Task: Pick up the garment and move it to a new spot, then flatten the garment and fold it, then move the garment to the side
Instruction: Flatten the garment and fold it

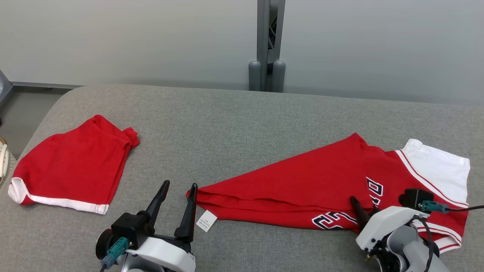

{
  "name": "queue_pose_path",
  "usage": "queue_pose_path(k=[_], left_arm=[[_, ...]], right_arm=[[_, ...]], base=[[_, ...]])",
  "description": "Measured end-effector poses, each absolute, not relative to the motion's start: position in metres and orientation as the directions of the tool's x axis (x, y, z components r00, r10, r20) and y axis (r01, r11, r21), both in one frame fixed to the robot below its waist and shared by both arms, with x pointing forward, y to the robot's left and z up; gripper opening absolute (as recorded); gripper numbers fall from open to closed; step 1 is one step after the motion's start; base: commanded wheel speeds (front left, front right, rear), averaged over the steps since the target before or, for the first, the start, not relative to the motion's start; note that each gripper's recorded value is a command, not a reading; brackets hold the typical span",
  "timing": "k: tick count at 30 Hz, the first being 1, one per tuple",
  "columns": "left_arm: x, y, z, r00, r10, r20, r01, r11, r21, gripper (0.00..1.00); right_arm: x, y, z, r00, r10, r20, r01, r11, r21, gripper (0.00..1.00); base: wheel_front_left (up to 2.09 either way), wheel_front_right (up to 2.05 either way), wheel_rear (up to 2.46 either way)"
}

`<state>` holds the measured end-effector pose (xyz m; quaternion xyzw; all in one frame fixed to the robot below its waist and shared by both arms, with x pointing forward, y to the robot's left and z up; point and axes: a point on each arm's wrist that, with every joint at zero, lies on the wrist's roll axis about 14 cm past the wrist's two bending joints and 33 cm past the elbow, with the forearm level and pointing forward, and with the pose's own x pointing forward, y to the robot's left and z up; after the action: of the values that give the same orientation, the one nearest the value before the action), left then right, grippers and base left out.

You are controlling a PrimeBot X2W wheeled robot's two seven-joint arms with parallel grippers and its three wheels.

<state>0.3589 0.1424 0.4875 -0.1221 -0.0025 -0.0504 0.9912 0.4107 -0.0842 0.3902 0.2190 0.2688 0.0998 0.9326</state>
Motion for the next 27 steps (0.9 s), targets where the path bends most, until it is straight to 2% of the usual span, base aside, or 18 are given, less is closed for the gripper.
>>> queue_pose_path(k=[8,15,21,27], left_arm=[[0.358,0.141,0.489,0.995,-0.102,0.022,0.105,0.965,-0.240,1.00],[0.354,0.143,0.493,0.995,-0.097,0.035,0.102,0.965,-0.240,1.00],[0.347,0.151,0.493,0.997,-0.069,0.034,0.075,0.966,-0.247,1.00],[0.340,0.171,0.489,1.000,-0.001,0.018,0.005,0.967,-0.256,1.00]], right_arm=[[0.430,-0.077,0.424,0.898,0.300,-0.323,-0.107,0.859,0.501,0.00],[0.456,-0.055,0.492,0.934,0.340,-0.107,-0.237,0.816,0.527,0.00],[0.495,-0.031,0.574,0.917,0.383,0.113,-0.389,0.792,0.471,0.00],[0.529,0.006,0.614,0.871,0.460,0.173,-0.490,0.789,0.370,0.00]], base=[[0.00,0.00,0.00],[0.00,0.00,0.00],[0.00,0.00,0.00],[0.00,0.00,0.00]])
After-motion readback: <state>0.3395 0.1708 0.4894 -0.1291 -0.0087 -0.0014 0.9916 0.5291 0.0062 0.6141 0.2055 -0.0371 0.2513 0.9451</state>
